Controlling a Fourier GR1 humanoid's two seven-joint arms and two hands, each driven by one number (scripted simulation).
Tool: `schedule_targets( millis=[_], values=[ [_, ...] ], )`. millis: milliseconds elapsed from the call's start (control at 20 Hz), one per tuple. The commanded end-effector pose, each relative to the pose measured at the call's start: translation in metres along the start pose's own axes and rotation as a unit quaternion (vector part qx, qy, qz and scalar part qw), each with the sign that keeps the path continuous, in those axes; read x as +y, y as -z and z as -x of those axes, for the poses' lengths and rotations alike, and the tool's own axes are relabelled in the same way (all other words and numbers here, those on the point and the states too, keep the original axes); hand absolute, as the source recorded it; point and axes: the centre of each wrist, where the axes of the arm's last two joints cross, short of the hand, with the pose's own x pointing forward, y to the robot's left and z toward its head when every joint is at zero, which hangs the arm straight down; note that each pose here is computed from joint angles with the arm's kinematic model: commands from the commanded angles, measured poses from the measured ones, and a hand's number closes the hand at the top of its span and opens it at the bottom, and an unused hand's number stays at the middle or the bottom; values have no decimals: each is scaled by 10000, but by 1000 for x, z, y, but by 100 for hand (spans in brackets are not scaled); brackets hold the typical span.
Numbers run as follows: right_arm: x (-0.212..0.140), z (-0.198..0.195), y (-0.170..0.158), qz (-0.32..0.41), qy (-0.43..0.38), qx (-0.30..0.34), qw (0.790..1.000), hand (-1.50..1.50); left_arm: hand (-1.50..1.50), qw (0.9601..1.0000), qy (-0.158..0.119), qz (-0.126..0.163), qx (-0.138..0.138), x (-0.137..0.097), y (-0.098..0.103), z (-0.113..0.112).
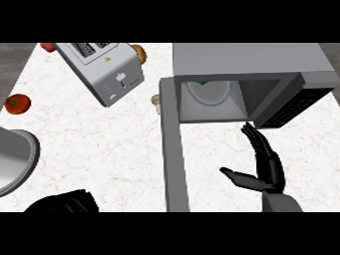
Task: Pick up the milk, place it into the microwave and close the microwave
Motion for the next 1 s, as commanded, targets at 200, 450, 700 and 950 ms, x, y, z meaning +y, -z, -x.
schedule_targets(
  millis=[200,450,700,950],
  values=[
    [-43,-59,-37,280,231,-67,9993,-150,150,9978,465,466,114,-40,44,16],
    [-77,-100,-42,509,172,-240,9983,-150,150,9950,587,803,101,-43,95,18],
    [-89,-112,-34,552,-217,-300,9978,-150,150,9885,867,1236,28,-76,140,40],
    [-83,-124,-35,375,-98,-551,9977,-150,150,9763,1357,1685,-10,-132,161,50]
  ],
)
